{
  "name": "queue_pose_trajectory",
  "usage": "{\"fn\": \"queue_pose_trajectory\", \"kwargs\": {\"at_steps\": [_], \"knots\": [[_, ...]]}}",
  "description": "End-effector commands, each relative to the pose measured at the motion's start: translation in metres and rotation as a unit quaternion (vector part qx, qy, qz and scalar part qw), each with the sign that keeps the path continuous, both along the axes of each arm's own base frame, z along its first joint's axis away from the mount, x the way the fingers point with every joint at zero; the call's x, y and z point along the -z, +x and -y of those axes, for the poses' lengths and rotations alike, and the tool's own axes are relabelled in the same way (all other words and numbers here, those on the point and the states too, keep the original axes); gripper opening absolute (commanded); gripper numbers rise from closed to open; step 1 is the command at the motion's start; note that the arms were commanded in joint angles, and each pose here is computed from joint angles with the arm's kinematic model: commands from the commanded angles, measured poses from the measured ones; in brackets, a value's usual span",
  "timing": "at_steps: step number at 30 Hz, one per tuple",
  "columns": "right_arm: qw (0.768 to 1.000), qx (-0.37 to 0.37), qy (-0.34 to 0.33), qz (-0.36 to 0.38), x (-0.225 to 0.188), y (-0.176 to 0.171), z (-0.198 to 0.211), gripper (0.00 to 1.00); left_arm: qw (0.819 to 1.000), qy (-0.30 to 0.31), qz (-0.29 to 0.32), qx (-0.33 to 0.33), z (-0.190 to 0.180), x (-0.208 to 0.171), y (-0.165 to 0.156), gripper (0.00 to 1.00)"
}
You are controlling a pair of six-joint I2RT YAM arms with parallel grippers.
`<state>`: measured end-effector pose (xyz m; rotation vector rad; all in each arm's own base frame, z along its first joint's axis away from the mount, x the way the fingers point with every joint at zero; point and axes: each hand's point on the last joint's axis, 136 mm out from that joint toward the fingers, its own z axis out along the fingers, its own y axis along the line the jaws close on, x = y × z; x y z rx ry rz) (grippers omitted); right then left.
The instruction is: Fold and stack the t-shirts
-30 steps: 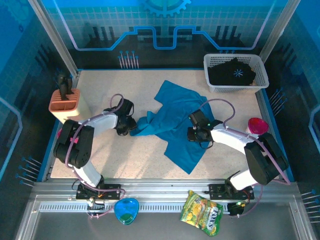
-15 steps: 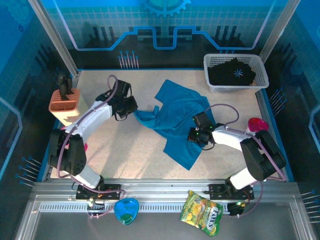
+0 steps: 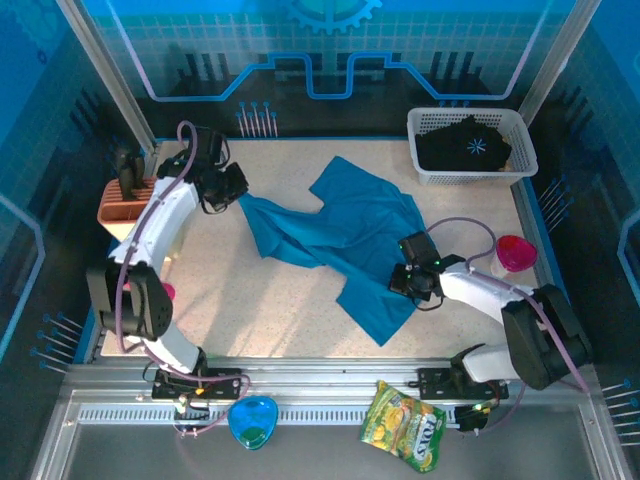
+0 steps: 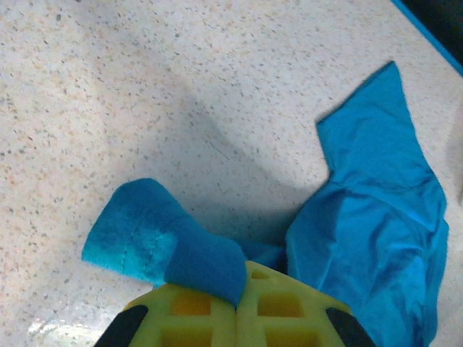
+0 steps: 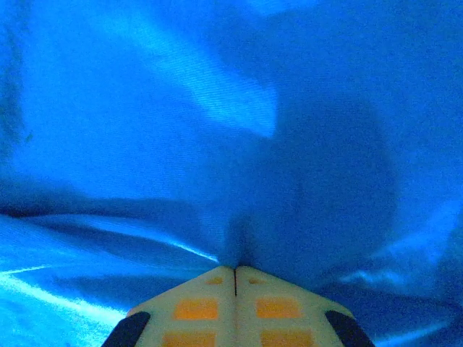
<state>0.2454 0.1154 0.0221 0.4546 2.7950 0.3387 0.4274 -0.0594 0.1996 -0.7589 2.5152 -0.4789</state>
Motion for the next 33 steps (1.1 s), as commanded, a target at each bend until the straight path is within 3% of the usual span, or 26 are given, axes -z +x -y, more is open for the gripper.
{"fn": "queue_pose_trajectory", "kwargs": {"at_steps": [1, 7, 8, 9, 11, 13, 18, 22, 24, 28, 33], "knots": [[0.998, 0.02, -0.056, -0.022, -0.003, -0.013, 0.03, 0.0, 1.0, -0.004, -0.01, 0.023, 0.001, 0.003, 0.029, 0.0], [0.996, 0.031, -0.076, -0.019, -0.005, -0.008, 0.045, 0.0, 0.999, -0.008, -0.033, 0.025, 0.007, 0.032, 0.096, 0.0], [0.996, 0.032, -0.081, -0.021, -0.004, -0.008, 0.047, 0.0, 0.999, -0.006, -0.036, 0.024, 0.008, 0.039, 0.104, 0.09], [0.996, 0.033, -0.085, -0.023, -0.004, -0.007, 0.049, 0.0, 0.999, -0.005, -0.036, 0.021, 0.007, 0.045, 0.111, 0.27], [0.995, 0.031, -0.089, -0.024, -0.004, -0.005, 0.05, 0.0, 0.999, -0.011, -0.03, 0.023, 0.012, 0.055, 0.122, 0.79], [0.995, 0.028, -0.088, -0.022, -0.006, -0.002, 0.049, 0.0, 0.999, -0.016, -0.027, 0.033, 0.021, 0.058, 0.122, 0.99], [0.995, 0.02, -0.091, -0.021, -0.009, 0.004, 0.047, 0.0, 0.996, -0.023, 0.004, 0.082, 0.053, 0.033, 0.092, 0.99], [0.996, 0.014, -0.09, -0.018, -0.012, 0.009, 0.044, 0.0, 0.992, -0.04, 0.022, 0.122, 0.079, 0.007, 0.042, 0.99], [0.996, 0.01, -0.088, -0.015, -0.013, 0.012, 0.043, 0.0, 0.989, -0.035, 0.012, 0.145, 0.091, 0.009, 0.01, 0.89], [0.997, 0.005, -0.082, -0.013, -0.013, 0.016, 0.039, 0.0, 0.982, -0.064, -0.041, 0.172, 0.115, 0.045, -0.055, 0.61], [0.997, -0.006, -0.078, -0.015, -0.012, 0.019, 0.035, 0.0, 0.97, -0.094, -0.119, 0.192, 0.152, 0.105, -0.112, 0.59]]}}
